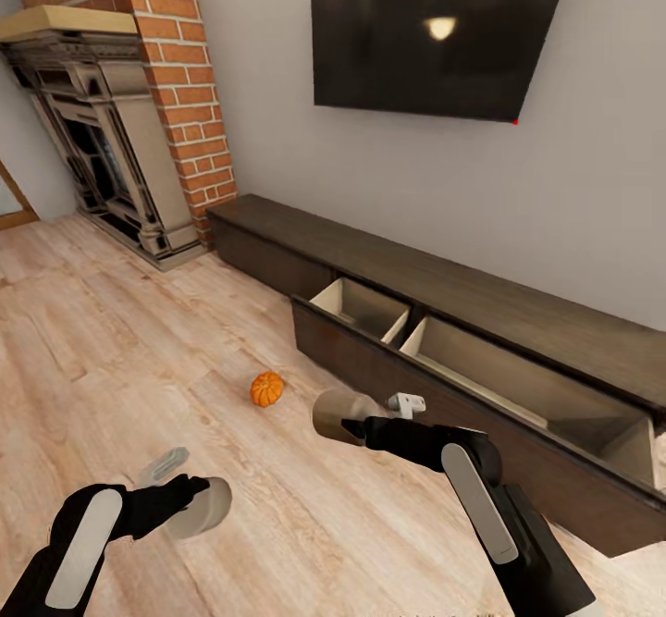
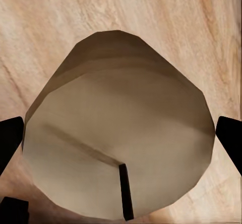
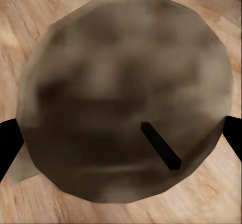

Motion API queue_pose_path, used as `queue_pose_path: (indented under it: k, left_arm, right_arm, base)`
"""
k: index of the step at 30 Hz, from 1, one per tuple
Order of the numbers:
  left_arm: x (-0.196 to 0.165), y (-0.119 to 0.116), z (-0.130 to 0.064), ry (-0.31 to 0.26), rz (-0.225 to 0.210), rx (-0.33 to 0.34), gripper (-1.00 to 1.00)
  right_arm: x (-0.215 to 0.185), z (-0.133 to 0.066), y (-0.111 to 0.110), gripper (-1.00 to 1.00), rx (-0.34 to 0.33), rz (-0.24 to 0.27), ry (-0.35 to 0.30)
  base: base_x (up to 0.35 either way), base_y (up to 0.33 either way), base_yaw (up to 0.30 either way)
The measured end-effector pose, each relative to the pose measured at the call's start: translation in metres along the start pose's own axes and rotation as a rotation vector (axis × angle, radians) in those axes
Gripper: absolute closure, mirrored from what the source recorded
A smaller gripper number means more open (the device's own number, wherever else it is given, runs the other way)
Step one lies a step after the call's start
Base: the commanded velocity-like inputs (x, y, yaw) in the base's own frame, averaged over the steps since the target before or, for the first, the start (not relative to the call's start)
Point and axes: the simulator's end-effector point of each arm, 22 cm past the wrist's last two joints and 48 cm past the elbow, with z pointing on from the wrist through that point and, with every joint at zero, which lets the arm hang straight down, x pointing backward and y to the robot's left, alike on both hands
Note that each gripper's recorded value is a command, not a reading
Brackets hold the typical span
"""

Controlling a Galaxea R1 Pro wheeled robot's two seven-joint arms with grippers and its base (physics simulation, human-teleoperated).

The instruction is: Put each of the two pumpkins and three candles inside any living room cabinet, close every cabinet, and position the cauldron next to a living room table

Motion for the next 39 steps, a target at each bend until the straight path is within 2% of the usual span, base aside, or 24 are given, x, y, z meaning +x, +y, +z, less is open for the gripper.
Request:
queue_pose_path:
  k: [35,39]
  left_arm:
    - [-0.029,-0.031,-0.065,-0.008,0.002,0.005,1.00]
    - [-0.032,-0.034,-0.072,-0.008,0.001,0.006,1.00]
  right_arm:
    - [-0.052,-0.041,0.040,1.00,0.000,-0.004,-0.006]
    - [-0.058,-0.045,0.045,1.00,-0.003,-0.002,-0.008]
  base:
    - [0.000,0.000,-0.280]
    - [0.000,0.000,-0.102]
